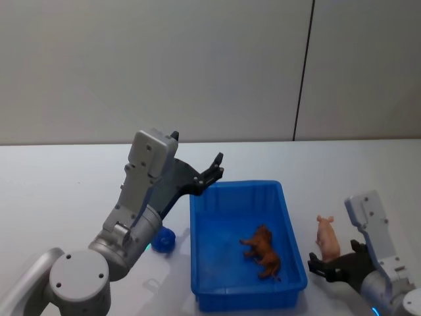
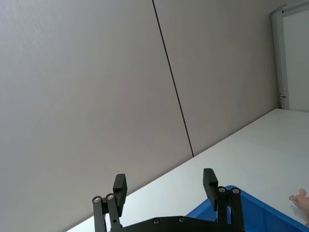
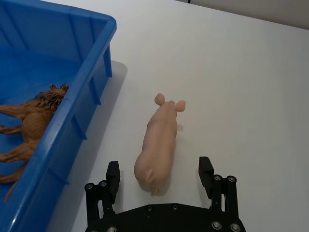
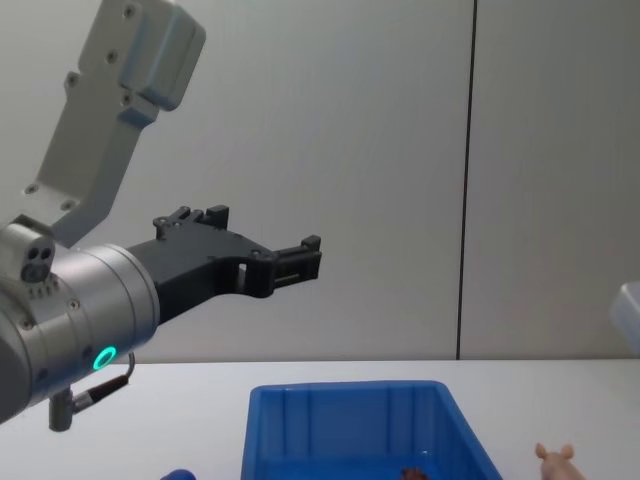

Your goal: Pick up the two dolls from the table and place them into the box.

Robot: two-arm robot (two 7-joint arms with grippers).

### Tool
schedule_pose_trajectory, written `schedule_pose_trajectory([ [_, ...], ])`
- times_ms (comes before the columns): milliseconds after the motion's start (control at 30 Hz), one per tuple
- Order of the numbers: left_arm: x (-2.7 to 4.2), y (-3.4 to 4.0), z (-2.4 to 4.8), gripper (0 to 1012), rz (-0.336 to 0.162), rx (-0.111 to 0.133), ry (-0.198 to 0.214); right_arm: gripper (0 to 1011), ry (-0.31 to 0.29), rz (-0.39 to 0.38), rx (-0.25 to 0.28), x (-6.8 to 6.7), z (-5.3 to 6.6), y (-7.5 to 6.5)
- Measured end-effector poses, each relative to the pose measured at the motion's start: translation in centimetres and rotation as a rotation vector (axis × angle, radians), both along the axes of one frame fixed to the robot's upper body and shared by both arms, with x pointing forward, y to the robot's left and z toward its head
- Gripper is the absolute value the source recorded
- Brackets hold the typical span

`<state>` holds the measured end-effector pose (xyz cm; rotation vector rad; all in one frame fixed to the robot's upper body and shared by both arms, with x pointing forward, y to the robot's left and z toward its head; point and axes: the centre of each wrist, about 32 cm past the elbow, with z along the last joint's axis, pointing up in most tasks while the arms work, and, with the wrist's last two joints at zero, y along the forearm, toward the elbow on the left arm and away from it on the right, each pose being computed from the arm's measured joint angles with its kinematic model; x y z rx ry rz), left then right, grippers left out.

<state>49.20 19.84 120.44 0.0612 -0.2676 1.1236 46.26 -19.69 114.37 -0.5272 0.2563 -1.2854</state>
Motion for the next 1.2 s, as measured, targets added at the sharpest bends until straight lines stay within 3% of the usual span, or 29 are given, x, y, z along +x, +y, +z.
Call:
schedule_pose_trajectory([
  [200, 0.00, 0.00, 0.00, 1001, 0.000, 0.000, 0.000, 968, -0.001, 0.007, -0.006, 0.7, -0.5, 0.3],
  [467, 0.00, 0.00, 0.00, 1001, 0.000, 0.000, 0.000, 781, -0.002, 0.012, -0.010, 1.1, -0.8, 0.5],
  [867, 0.00, 0.00, 0.00, 1001, 0.000, 0.000, 0.000, 387, -0.004, 0.015, -0.012, 1.4, -1.0, 0.7],
  [1200, 0.00, 0.00, 0.00, 1001, 0.000, 0.000, 0.000, 379, -0.037, 0.010, 0.003, 1.2, -0.6, 0.6],
])
